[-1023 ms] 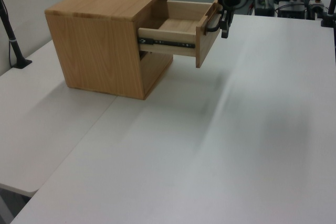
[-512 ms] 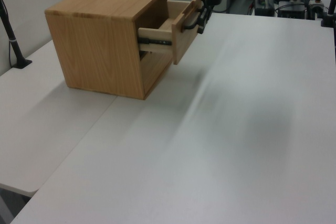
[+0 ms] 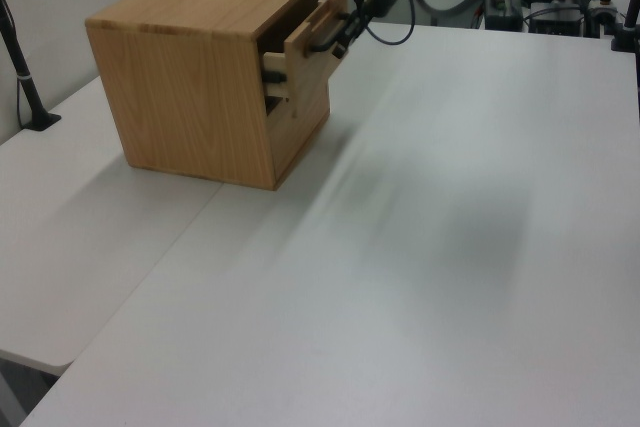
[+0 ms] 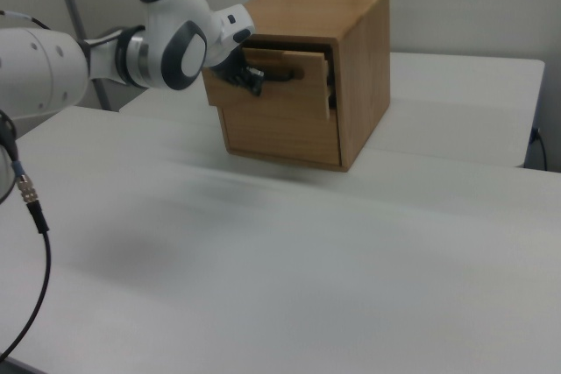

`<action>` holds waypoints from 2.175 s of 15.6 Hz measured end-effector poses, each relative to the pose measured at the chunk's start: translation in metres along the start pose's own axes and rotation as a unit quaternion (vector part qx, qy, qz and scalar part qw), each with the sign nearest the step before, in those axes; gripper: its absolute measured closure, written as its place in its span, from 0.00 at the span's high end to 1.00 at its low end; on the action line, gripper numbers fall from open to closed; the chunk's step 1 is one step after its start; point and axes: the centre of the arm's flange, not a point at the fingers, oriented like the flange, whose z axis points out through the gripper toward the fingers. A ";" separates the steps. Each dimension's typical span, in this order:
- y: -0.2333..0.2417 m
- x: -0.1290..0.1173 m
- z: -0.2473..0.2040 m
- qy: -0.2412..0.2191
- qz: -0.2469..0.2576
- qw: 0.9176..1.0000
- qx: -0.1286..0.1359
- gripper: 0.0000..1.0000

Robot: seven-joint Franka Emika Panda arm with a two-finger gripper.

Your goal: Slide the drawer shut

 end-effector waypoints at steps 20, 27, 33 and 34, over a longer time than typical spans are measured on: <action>-0.002 0.006 0.020 0.111 0.015 0.994 0.005 0.00; -0.003 -0.029 0.034 -0.007 0.015 1.000 0.001 0.00; -0.004 -0.054 -0.026 -0.218 -0.013 0.976 -0.015 0.00; -0.006 -0.057 -0.042 -0.242 -0.016 0.970 -0.017 0.00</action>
